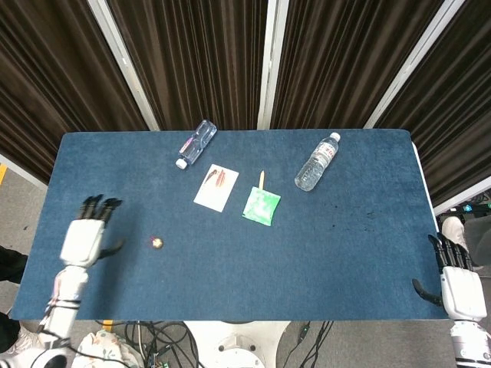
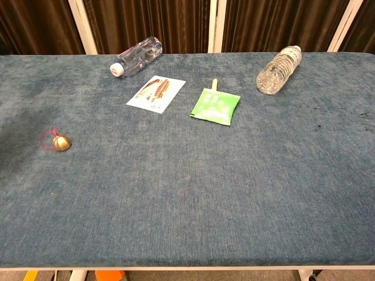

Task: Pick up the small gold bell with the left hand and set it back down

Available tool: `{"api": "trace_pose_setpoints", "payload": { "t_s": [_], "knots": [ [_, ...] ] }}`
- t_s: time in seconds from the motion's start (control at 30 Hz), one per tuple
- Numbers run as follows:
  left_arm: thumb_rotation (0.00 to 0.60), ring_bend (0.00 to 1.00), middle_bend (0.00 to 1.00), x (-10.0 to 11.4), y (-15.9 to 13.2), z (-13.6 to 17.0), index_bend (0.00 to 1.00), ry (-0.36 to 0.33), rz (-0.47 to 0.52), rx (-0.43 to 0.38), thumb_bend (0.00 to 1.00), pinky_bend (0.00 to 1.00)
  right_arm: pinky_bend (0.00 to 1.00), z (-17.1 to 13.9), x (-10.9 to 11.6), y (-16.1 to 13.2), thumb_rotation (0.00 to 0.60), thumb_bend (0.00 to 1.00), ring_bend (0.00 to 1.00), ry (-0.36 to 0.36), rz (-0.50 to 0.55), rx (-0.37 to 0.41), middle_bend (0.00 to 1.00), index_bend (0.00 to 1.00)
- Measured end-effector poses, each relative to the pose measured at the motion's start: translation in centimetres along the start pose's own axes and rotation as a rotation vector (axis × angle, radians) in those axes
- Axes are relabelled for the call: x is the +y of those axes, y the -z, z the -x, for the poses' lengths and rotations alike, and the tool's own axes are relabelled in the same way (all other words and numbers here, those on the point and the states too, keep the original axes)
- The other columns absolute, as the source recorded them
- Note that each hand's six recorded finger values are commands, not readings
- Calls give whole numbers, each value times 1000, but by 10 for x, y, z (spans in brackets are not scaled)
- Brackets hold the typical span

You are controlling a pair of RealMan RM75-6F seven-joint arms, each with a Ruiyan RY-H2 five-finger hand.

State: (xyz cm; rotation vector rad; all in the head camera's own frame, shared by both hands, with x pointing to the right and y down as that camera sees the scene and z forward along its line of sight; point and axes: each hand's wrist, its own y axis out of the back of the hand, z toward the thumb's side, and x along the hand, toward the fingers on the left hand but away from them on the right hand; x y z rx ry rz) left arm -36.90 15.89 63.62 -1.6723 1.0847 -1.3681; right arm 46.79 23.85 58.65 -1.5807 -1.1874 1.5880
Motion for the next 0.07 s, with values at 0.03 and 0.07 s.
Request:
{"api": "trace_pose_setpoints", "payload": {
  "t_s": [0.03, 0.07],
  "knots": [
    [600, 9, 126, 1, 13, 10, 135, -13, -11, 21, 222, 13, 0, 0, -1, -1, 600, 166, 0, -2, -1, 2, 0, 0],
    [600, 9, 126, 0, 21, 18, 135, -14, -19, 34, 209, 13, 0, 0, -1, -1, 600, 166, 0, -3, -3, 4, 0, 0]
  ]
}}
